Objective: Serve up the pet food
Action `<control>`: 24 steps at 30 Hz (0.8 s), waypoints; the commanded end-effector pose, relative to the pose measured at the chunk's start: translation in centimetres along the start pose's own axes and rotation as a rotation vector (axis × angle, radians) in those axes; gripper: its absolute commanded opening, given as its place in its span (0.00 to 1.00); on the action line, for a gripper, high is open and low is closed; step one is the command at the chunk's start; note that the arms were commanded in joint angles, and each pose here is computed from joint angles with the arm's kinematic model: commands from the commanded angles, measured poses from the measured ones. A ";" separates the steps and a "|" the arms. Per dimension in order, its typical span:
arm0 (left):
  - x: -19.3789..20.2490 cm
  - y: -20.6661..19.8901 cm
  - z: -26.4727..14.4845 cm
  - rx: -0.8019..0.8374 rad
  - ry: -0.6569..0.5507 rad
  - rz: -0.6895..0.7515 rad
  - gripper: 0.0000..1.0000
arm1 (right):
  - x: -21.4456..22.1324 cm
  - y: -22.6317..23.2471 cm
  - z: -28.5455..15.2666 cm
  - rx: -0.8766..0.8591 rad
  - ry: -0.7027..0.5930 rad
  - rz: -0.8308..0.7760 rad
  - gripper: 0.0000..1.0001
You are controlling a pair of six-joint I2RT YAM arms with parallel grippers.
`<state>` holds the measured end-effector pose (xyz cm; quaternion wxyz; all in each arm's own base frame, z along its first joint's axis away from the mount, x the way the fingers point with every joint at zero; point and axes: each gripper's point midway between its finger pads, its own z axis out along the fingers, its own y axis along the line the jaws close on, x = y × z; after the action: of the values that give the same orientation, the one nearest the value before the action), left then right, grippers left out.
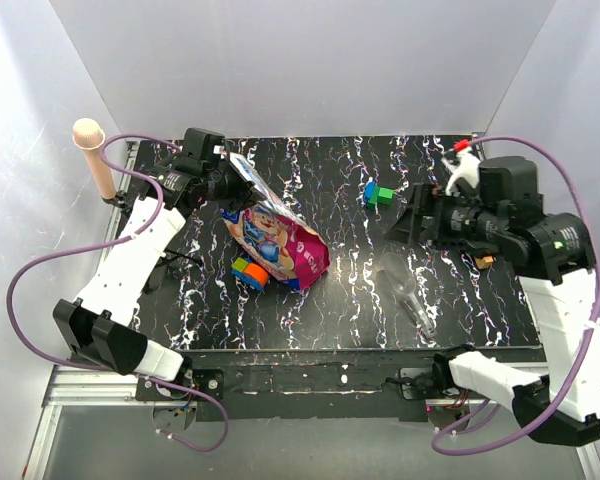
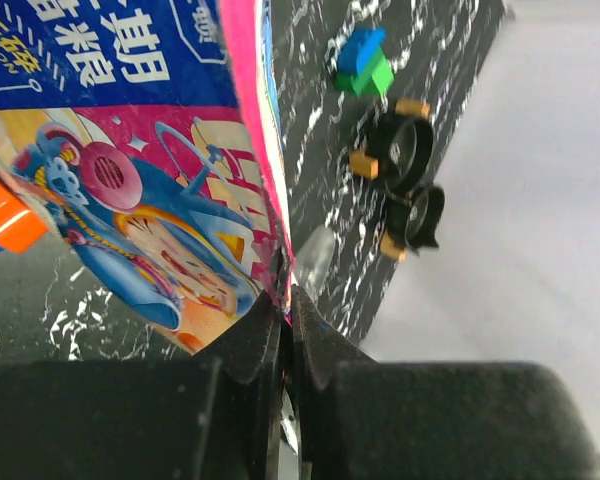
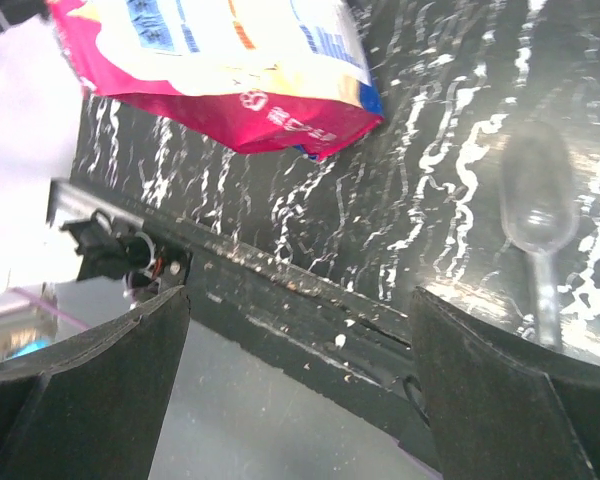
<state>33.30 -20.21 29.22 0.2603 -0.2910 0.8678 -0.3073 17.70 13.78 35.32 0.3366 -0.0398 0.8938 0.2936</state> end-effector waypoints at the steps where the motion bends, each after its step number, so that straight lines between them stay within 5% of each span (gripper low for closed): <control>1: 1.4 -6.5 -5.1 0.323 0.089 0.125 0.00 | -0.6 3.2 1.9 -0.102 -0.002 -0.055 0.95; 10: 5.0 -8.1 -6.1 0.454 0.268 0.191 0.00 | -0.3 7.9 5.0 -0.151 0.018 -0.158 0.96; 24: 9.4 -7.8 -8.3 0.452 0.300 0.169 0.00 | -2.6 13.0 8.1 -0.138 -0.043 -0.245 0.73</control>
<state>27.32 -27.37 29.63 0.1827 -0.1576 0.8855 -0.3971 19.33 27.28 36.04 0.3365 -0.1630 0.8728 0.3138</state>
